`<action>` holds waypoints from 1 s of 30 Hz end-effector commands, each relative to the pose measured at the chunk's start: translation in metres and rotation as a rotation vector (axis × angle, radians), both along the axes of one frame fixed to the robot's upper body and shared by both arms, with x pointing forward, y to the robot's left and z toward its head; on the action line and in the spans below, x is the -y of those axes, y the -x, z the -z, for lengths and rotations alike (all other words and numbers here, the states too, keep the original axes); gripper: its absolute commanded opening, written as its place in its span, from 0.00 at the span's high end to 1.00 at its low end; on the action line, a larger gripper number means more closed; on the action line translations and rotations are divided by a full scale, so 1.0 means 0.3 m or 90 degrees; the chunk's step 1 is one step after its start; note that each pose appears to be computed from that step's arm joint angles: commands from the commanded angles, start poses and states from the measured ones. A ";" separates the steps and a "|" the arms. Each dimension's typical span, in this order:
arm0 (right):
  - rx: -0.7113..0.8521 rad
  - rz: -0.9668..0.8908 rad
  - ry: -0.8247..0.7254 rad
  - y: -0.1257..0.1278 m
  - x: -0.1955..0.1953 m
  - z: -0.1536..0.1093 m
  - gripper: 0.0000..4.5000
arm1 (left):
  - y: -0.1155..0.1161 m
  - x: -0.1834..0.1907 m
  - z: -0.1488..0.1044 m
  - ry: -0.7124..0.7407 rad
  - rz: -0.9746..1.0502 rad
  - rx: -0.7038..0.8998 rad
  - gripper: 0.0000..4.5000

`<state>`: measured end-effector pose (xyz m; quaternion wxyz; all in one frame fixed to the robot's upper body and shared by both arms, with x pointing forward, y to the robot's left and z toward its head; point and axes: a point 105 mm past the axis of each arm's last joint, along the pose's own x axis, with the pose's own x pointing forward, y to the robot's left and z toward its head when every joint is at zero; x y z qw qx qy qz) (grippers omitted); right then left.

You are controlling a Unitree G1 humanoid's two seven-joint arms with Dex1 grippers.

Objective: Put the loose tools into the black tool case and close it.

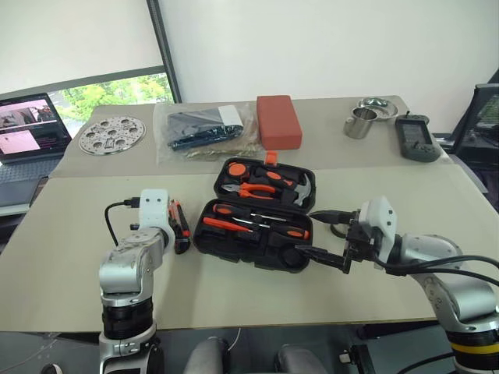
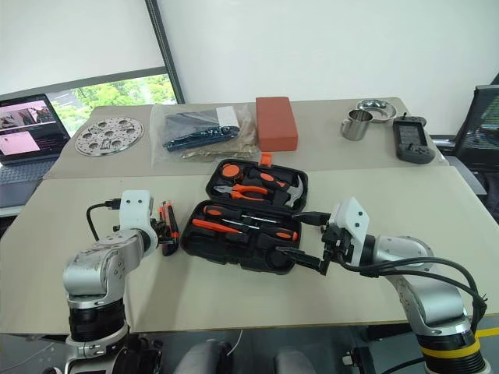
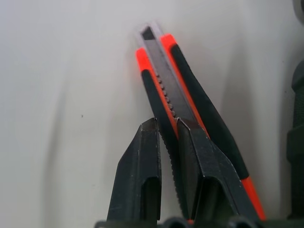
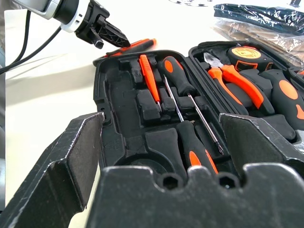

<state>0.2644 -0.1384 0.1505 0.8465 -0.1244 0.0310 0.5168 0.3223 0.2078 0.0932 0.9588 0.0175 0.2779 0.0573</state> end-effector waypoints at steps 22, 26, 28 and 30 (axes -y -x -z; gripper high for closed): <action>0.033 -0.007 -0.009 0.016 -0.007 -0.033 0.00 | 0.021 0.029 -0.020 0.014 -0.063 -0.002 0.25; 0.032 -0.008 -0.008 0.019 -0.007 -0.032 0.00 | 0.035 0.028 0.010 0.025 -0.074 -0.028 0.25; 0.033 -0.010 -0.010 0.019 -0.009 -0.034 0.00 | 0.049 0.046 0.048 0.040 -0.064 -0.058 0.25; 0.035 -0.013 -0.014 0.018 -0.011 -0.040 0.00 | 0.059 0.056 0.074 0.047 -0.060 -0.077 0.25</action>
